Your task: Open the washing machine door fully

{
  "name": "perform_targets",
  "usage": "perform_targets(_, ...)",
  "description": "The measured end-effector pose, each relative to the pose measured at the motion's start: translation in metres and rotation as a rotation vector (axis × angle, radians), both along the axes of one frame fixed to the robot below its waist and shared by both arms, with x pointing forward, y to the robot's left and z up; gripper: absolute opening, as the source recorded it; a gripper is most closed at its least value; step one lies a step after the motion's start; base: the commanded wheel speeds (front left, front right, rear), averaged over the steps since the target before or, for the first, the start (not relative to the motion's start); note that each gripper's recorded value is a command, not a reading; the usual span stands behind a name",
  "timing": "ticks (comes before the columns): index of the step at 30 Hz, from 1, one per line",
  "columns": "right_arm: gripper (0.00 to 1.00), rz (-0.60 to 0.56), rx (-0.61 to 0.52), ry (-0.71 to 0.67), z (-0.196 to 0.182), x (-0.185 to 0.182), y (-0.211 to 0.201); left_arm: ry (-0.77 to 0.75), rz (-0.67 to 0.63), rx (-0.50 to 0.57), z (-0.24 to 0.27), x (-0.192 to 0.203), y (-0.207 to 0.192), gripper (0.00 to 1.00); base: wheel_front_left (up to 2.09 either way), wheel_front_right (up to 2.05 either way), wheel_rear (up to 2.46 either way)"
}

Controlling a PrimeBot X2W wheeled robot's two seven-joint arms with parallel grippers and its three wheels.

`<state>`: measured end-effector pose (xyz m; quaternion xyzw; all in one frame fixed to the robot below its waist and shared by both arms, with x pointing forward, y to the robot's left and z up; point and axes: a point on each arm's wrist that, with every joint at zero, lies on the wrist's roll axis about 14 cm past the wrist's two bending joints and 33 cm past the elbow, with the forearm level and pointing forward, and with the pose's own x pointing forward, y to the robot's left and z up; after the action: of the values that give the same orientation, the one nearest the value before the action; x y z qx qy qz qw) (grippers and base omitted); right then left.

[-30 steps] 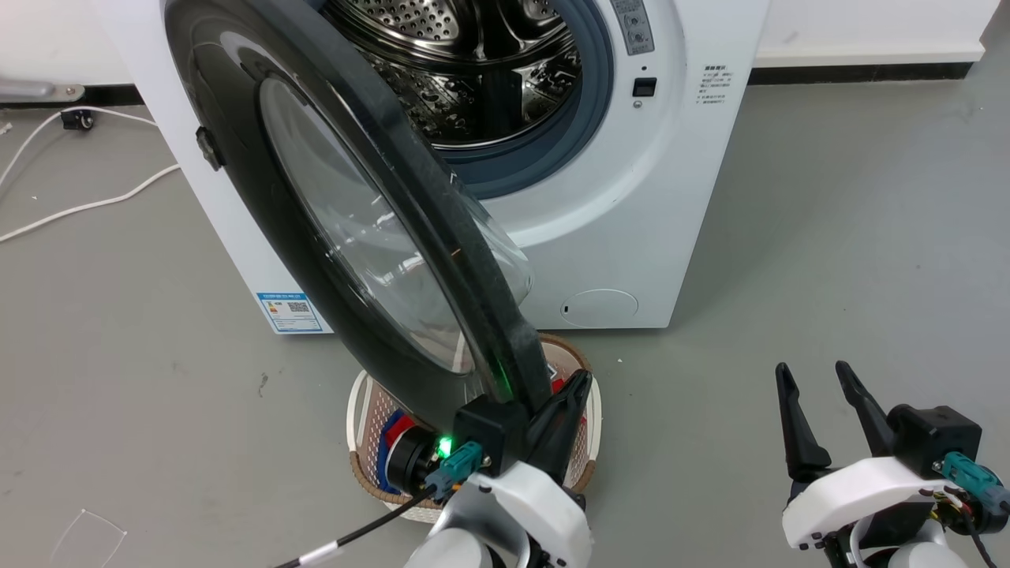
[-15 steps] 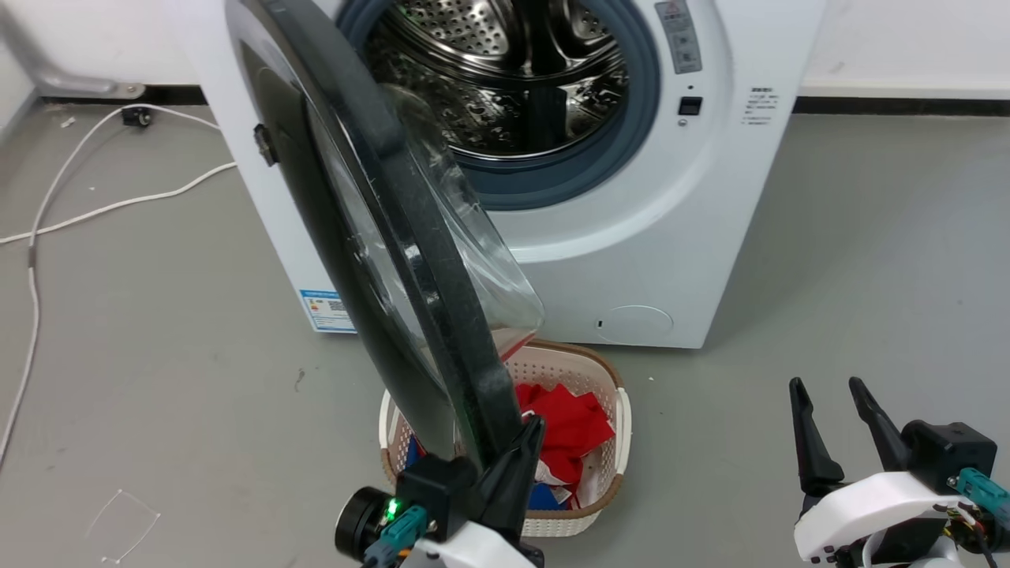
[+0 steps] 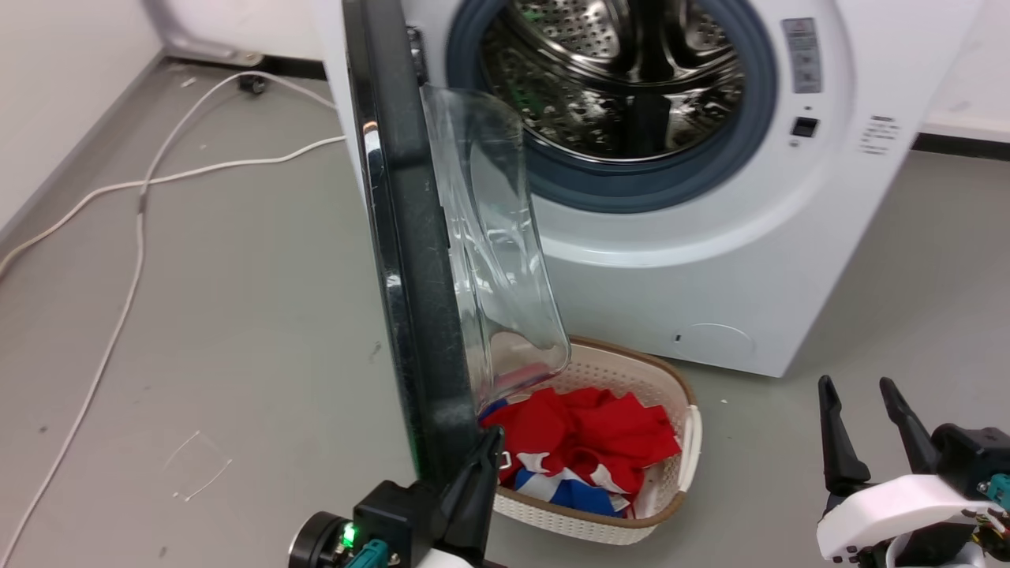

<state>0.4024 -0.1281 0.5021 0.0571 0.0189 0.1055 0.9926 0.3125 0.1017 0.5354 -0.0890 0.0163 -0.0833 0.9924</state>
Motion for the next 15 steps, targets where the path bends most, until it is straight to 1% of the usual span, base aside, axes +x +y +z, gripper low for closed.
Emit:
perform_targets(8, 1.00, 0.079, -0.003, 0.003, -0.001, 0.016, 0.030, -0.035, 0.181, -0.010, 0.009, -0.008, 0.044, 0.00, 0.00, 0.00, 0.00)
perform_targets(15, 1.00, 0.153, -0.004, -0.002, 0.000, 0.025, 0.058, -0.054, 0.373, -0.016, 0.012, -0.020, 0.094, 0.00, 0.00, 0.00, 0.00)
